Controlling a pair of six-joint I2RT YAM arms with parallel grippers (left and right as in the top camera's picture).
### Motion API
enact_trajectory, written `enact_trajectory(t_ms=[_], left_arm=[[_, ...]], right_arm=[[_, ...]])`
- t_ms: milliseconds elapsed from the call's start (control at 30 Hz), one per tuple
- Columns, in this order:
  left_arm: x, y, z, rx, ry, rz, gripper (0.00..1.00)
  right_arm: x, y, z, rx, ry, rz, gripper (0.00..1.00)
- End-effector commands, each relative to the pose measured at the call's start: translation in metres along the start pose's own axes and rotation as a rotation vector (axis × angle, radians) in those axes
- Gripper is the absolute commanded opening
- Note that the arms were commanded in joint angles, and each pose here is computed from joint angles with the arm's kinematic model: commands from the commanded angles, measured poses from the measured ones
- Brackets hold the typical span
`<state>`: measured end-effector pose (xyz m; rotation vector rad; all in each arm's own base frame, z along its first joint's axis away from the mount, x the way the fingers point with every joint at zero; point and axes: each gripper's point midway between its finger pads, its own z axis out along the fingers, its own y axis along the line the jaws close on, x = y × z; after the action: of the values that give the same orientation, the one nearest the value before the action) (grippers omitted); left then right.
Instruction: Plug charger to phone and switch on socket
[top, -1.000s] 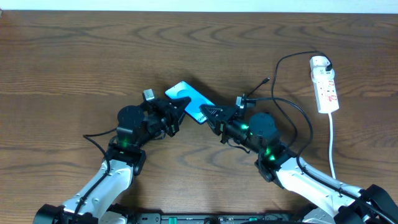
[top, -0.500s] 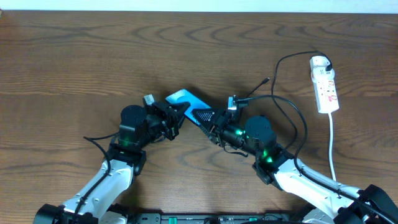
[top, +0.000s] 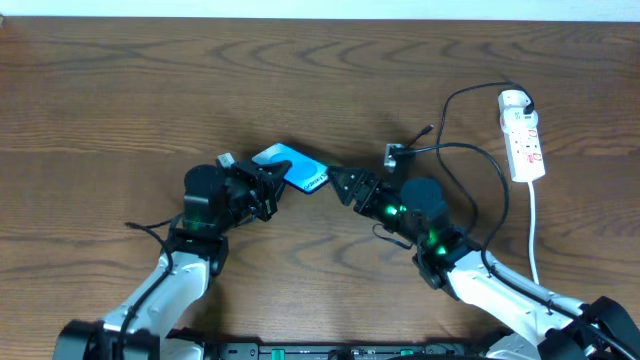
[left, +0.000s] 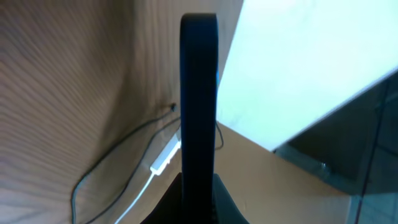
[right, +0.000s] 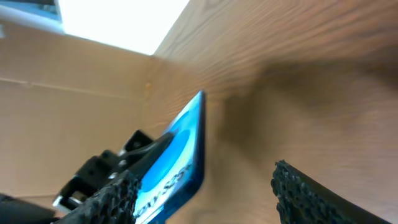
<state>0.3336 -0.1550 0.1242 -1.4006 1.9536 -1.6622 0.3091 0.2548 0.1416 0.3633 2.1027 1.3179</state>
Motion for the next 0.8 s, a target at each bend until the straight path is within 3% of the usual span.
enact_trajectory(t_ms=[0, 200, 467, 767], left_arm=[[-0.002, -0.032, 0.009, 0.056, -0.006, 0.041, 0.07], [-0.005, -0.048, 0.034, 0.042, 0.038, 0.041, 0.07], [0.019, -0.049, 0.062, -0.031, 0.284, 0.053, 0.07], [0.048, -0.036, 0.051, -0.065, 0.495, 0.119, 0.08]], right_arm=[[-0.014, -0.009, -0.003, 0.036, -0.044, -0.085, 0.68], [-0.035, -0.032, -0.009, 0.119, -0.075, -0.046, 0.75], [-0.069, -0.043, -0.021, 0.241, -0.098, -0.036, 0.81], [-0.119, -0.055, -0.081, 0.723, -0.144, -0.063, 0.88]])
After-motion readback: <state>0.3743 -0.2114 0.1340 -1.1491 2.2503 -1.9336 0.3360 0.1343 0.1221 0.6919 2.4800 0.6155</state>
